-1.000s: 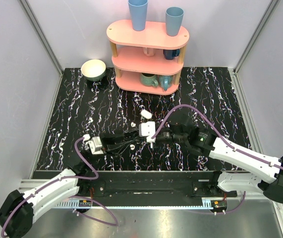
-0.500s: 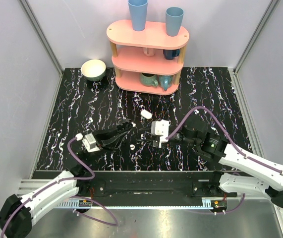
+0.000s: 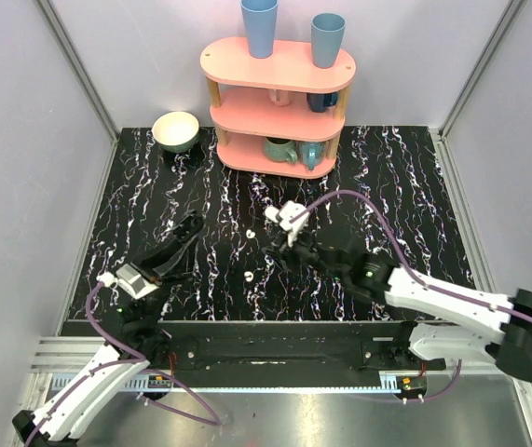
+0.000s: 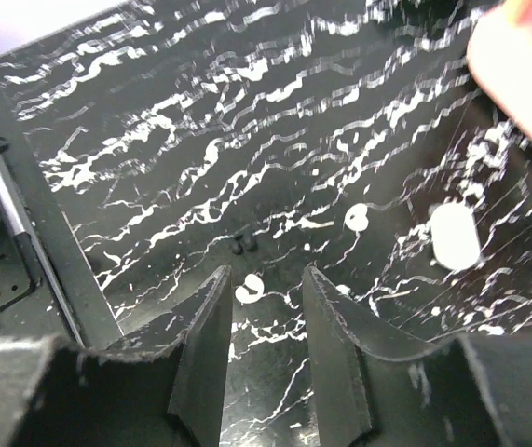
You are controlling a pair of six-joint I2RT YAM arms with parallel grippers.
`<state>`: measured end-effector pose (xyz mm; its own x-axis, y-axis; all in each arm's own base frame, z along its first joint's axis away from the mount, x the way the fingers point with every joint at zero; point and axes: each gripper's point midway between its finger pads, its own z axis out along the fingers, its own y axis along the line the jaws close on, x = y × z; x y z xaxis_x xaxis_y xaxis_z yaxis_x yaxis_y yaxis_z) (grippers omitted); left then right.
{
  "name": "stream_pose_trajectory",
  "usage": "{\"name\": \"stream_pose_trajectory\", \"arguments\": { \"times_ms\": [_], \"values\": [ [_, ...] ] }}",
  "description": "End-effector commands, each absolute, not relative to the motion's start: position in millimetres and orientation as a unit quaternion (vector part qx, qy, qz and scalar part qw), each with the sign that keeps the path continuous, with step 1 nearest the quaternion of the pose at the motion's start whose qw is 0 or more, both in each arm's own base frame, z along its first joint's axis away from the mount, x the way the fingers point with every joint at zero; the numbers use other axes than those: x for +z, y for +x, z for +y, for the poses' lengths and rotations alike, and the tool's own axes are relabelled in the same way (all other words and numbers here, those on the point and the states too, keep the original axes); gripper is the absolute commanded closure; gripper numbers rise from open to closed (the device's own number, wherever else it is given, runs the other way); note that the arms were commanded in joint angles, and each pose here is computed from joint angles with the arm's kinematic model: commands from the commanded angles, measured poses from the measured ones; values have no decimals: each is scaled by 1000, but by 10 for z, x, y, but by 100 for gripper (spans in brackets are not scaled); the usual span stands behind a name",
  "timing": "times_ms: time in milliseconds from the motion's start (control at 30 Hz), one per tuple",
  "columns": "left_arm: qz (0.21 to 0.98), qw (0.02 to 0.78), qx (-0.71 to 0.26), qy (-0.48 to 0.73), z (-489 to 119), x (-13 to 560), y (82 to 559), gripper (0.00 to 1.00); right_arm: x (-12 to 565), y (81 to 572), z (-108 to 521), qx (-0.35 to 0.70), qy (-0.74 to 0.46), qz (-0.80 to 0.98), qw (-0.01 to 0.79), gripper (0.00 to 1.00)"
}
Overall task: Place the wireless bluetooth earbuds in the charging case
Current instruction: Pick up the left earbud from the center of the board.
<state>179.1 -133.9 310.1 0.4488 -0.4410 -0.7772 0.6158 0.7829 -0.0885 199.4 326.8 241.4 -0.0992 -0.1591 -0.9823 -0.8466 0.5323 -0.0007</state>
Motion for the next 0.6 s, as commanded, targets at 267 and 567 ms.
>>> {"name": "stream_pose_trajectory", "arguments": {
  "times_ms": [267, 567],
  "values": [
    [500, 830, -238, 67, -1114, 2563, 2002, 100, 1662, 2303, 3954, 324, -243, 818, 408, 57],
    [505, 832, -219, 67, -1022, 2690, 1971, 100, 1204, 2229, 4421, 388, -181, 848, 312, 60]
  ]
}}
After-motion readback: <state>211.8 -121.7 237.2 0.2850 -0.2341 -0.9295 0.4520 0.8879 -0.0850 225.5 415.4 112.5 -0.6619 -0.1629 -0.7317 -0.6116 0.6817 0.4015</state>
